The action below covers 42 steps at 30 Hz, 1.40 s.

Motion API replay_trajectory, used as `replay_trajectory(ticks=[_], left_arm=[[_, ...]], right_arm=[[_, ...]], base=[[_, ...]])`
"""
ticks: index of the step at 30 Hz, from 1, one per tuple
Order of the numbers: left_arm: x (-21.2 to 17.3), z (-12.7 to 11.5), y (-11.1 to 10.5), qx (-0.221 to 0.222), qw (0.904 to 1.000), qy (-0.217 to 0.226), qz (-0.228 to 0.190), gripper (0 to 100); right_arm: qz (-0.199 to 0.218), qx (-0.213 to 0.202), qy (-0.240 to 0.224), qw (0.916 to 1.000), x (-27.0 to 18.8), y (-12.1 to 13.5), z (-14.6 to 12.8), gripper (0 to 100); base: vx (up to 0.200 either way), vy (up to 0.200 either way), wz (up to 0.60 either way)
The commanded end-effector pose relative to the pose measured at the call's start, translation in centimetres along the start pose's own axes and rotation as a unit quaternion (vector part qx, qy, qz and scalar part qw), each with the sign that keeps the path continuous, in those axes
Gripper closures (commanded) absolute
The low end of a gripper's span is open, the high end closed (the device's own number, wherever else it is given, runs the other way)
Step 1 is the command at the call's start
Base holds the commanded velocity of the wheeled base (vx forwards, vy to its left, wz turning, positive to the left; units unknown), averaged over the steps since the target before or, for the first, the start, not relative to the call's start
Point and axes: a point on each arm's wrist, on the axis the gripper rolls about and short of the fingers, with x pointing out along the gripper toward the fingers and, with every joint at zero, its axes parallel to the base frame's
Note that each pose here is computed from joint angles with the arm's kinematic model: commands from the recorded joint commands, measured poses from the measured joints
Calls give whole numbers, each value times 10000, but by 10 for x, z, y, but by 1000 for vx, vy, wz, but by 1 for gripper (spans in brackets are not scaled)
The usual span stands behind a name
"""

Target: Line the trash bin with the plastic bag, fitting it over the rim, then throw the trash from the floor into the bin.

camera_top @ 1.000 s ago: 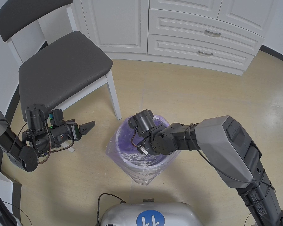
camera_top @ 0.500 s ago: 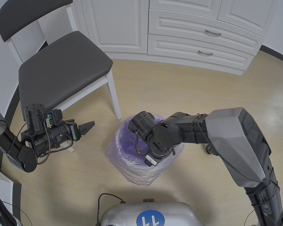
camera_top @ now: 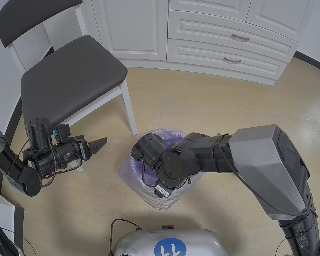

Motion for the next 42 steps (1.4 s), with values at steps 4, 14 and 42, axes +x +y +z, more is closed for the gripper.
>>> replay_trajectory(ticks=[4,14,42], left_arm=[[-2,1,-1,8,10000,-25,-14,0],[-1,1,-1,6,10000,-18,-12,0],[-7,5,0,16,10000,-93,22,0]], right_arm=[[-99,210,-73,9997,11,-11,5,0],[-303,685,-208,9970,46,-35,4,0],[62,4,-42,10000,20,22,-10,0]], base=[[0,0,0],[0,0,0],[0,0,0]])
